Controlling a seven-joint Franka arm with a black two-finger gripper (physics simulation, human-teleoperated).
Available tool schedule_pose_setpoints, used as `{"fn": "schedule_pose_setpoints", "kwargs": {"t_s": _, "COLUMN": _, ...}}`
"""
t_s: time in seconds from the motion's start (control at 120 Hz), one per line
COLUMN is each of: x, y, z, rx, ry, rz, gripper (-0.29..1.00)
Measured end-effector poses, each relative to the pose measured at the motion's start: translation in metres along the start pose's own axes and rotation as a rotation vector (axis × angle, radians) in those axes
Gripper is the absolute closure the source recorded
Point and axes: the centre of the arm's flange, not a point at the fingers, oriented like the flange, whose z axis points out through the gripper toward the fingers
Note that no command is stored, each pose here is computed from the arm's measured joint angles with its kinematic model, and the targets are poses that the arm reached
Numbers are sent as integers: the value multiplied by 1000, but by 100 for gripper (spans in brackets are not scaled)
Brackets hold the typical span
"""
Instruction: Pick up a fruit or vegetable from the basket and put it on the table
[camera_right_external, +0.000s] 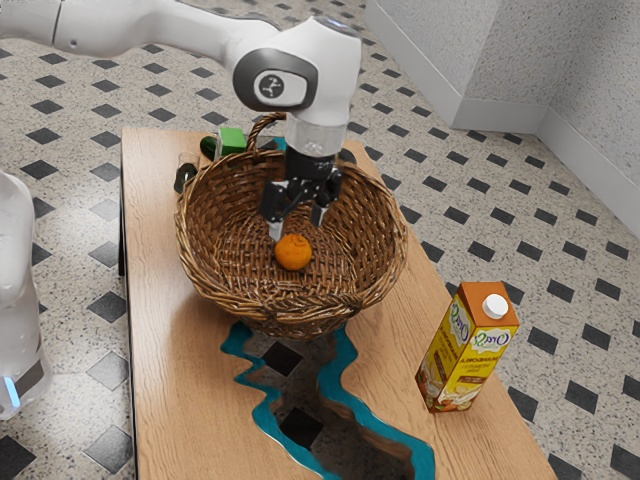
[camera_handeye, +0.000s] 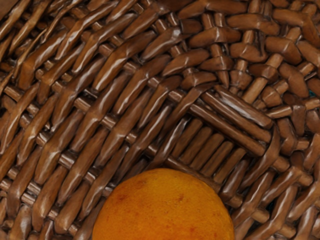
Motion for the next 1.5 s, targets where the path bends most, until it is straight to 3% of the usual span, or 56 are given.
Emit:
{"fn": "schedule_pose_setpoints", "kwargs": {"t_s": 0.167, "x": -8, "y": -7, "z": 28, "rx": 21, "ry": 0, "rz": 16, "gripper": 0}}
{"fn": "schedule_pose_setpoints", "kwargs": {"t_s": 0.533, "x": -8, "y": 3, "z": 41, "rx": -9, "ry": -21, "rz": 2, "gripper": 0}}
{"fn": "schedule_pose_setpoints", "kwargs": {"t_s": 0.9, "x": 0, "y": 20, "z": 67, "rx": 11, "ry": -39, "rz": -42, "gripper": 2}}
{"fn": "schedule_pose_setpoints", "kwargs": {"t_s": 1.058, "x": 1, "y": 20, "z": 66, "rx": 9, "ry": -57, "rz": -55, "gripper": 29}}
{"fn": "schedule_pose_setpoints", "kwargs": {"t_s": 1.2, "x": -1, "y": 16, "z": 56, "rx": -8, "ry": -72, "rz": -50, "gripper": 34}}
{"fn": "schedule_pose_setpoints", "kwargs": {"t_s": 1.333, "x": -13, "y": -18, "z": 8, "rx": -100, "ry": -115, "rz": 10, "gripper": 36}}
{"fn": "schedule_pose_setpoints", "kwargs": {"t_s": 1.5, "x": -128, "y": -190, "z": -97, "rx": -364, "ry": -93, "rz": 411, "gripper": 39}}
